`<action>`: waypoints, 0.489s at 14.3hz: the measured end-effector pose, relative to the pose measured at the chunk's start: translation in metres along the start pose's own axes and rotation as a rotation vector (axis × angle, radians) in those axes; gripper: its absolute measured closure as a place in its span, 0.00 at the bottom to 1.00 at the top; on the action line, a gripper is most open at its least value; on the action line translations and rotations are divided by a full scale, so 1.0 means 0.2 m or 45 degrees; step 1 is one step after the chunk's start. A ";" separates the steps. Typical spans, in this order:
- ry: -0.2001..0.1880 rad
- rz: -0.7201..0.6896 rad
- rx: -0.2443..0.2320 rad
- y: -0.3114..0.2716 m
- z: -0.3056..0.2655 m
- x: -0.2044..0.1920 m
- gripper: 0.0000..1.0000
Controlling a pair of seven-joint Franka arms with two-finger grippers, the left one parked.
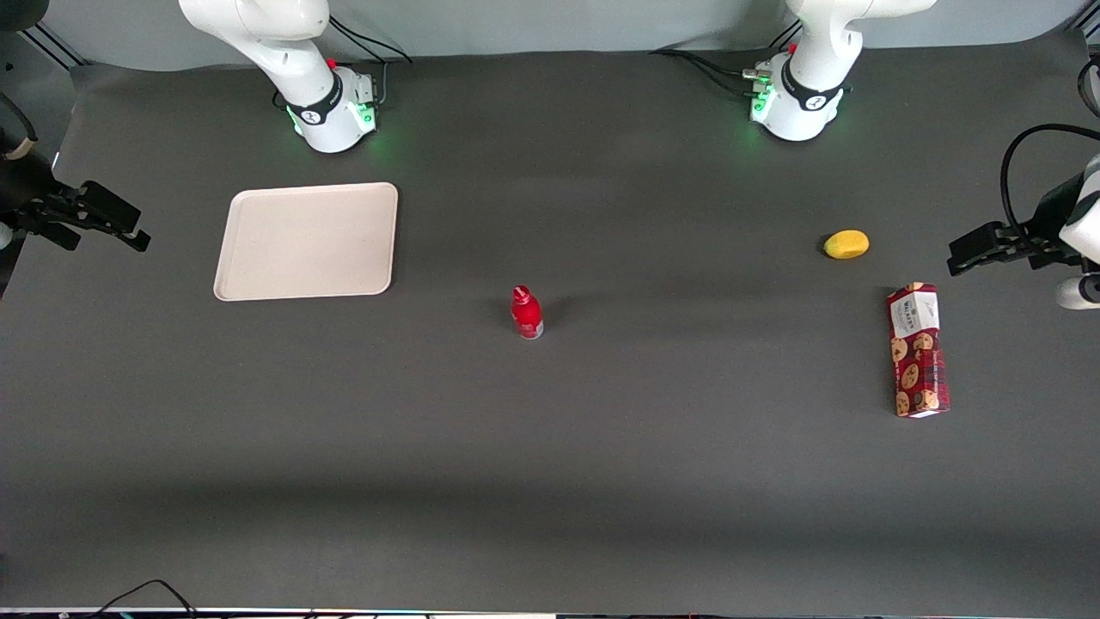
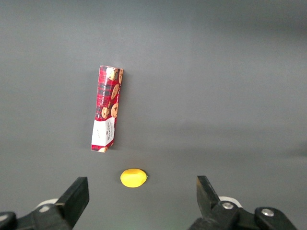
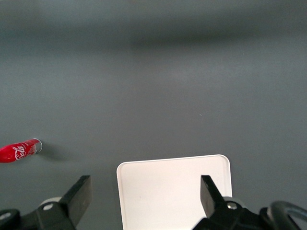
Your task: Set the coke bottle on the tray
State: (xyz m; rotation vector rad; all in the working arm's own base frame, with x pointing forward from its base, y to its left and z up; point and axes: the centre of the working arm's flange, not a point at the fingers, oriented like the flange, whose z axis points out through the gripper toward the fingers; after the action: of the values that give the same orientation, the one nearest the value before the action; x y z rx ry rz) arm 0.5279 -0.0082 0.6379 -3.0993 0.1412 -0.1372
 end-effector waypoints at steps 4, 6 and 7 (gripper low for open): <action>-0.012 0.007 0.000 0.02 0.03 0.02 0.00; -0.016 0.013 -0.001 0.03 0.04 0.02 0.00; -0.017 0.018 -0.001 0.04 0.04 0.03 0.00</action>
State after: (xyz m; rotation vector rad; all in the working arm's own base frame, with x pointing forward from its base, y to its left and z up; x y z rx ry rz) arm 0.5331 -0.0164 0.6304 -3.0989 0.1624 -0.1162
